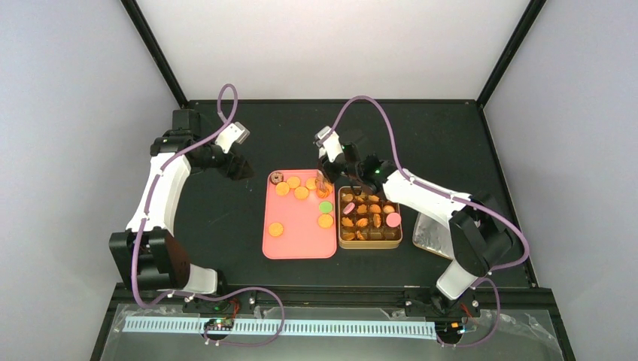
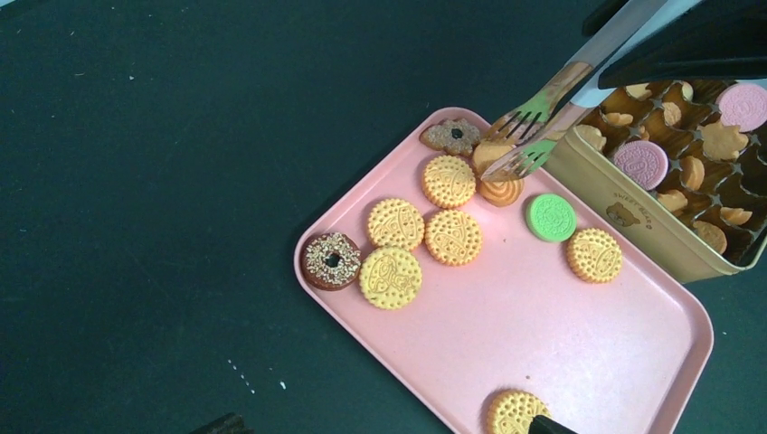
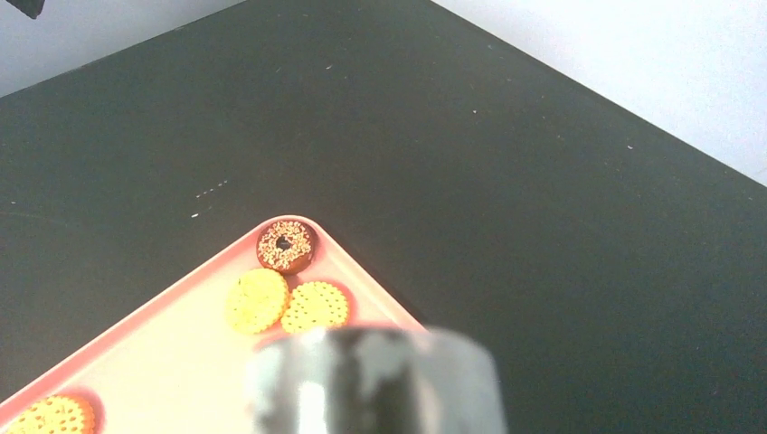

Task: Pack the cookies
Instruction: Pick up the fake cookies from the plate.

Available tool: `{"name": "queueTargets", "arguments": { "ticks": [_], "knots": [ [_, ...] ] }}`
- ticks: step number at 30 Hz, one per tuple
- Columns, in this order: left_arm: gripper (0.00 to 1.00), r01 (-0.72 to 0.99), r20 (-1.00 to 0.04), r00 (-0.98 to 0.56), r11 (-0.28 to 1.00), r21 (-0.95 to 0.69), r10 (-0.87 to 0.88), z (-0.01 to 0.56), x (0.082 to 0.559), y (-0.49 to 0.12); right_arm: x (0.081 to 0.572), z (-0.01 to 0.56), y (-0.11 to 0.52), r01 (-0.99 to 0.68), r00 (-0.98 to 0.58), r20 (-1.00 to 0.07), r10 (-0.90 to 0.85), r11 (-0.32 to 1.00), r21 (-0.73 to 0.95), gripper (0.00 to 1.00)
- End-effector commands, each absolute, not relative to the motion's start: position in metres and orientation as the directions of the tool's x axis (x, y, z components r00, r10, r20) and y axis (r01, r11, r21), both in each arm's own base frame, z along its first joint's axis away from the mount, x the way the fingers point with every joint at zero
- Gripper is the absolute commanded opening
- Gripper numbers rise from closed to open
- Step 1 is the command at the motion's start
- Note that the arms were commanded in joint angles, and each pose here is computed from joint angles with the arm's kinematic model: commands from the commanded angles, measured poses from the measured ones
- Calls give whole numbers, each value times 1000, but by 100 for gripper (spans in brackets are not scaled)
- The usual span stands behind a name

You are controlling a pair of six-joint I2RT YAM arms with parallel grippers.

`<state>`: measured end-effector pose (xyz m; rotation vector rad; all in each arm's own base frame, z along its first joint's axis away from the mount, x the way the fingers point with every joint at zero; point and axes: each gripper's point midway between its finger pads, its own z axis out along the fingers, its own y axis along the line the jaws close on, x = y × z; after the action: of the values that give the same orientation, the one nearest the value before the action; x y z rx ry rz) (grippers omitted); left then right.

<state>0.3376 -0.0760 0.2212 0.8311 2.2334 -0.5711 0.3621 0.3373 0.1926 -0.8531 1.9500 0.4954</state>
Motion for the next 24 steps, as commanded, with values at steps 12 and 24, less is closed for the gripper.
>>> {"name": "queueTargets", "arguments": {
  "ticks": [12, 24],
  "knots": [
    [82, 699, -732, -576, 684, -210, 365, 228, 336, -80, 353, 172, 347, -759, -380, -863, -331, 646, 87, 36],
    [80, 694, -737, -575, 689, -210, 355, 234, 339, -79, 335, 217, 343, -765, -278, -915, -293, 644, 26, 33]
  ]
}}
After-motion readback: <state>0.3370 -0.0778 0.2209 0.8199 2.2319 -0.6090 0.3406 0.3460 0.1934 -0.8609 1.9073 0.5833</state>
